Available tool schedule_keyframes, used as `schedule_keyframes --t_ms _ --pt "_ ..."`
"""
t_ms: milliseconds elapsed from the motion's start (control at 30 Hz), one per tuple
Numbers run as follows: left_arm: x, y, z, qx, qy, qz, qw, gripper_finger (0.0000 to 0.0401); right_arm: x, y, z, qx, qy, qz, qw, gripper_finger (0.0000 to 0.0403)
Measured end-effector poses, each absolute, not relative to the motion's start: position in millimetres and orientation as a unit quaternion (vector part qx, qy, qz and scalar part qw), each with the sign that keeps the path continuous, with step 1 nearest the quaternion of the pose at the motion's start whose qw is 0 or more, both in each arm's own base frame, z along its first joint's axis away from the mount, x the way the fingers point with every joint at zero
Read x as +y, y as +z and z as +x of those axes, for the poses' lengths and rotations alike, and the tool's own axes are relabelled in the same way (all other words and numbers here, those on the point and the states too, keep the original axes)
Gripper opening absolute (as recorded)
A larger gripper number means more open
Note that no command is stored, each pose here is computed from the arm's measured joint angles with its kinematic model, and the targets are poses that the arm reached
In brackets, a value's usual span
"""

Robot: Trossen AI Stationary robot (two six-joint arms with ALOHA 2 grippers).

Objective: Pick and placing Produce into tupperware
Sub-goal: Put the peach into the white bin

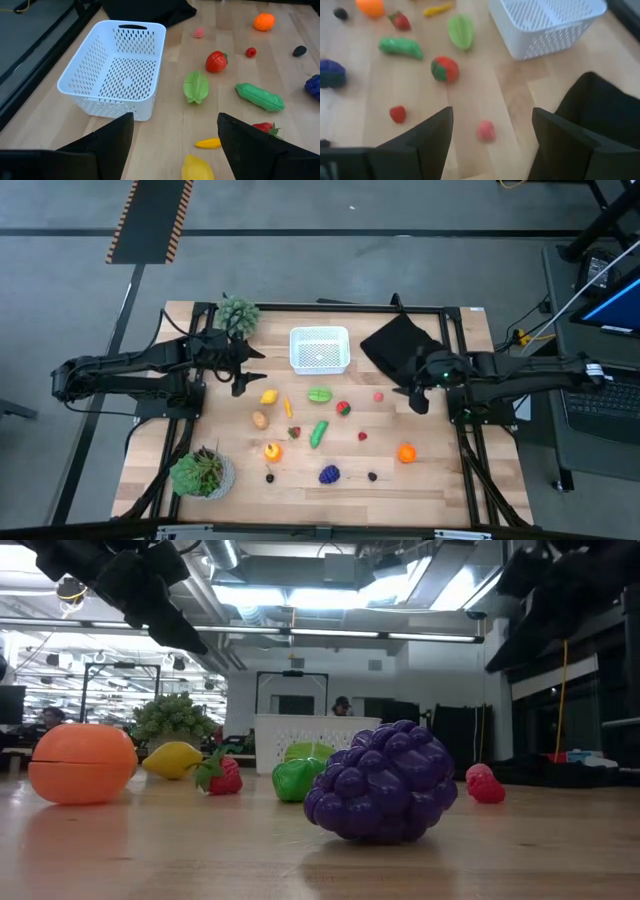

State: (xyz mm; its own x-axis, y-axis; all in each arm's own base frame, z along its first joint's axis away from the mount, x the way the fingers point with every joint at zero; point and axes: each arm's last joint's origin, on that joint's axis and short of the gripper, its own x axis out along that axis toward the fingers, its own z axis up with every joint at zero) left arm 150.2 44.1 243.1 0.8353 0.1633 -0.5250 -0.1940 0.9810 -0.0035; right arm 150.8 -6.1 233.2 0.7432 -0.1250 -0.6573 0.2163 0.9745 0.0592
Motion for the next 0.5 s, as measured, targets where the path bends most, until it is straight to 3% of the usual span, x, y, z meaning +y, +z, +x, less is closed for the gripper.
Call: schedule_keyframes --t_ms 500 --pt "44 242 150 0.276 0.093 -0.029 0.956 0.0279 -6 195 180 0.464 -0.099 0.083 0.876 0.0273"
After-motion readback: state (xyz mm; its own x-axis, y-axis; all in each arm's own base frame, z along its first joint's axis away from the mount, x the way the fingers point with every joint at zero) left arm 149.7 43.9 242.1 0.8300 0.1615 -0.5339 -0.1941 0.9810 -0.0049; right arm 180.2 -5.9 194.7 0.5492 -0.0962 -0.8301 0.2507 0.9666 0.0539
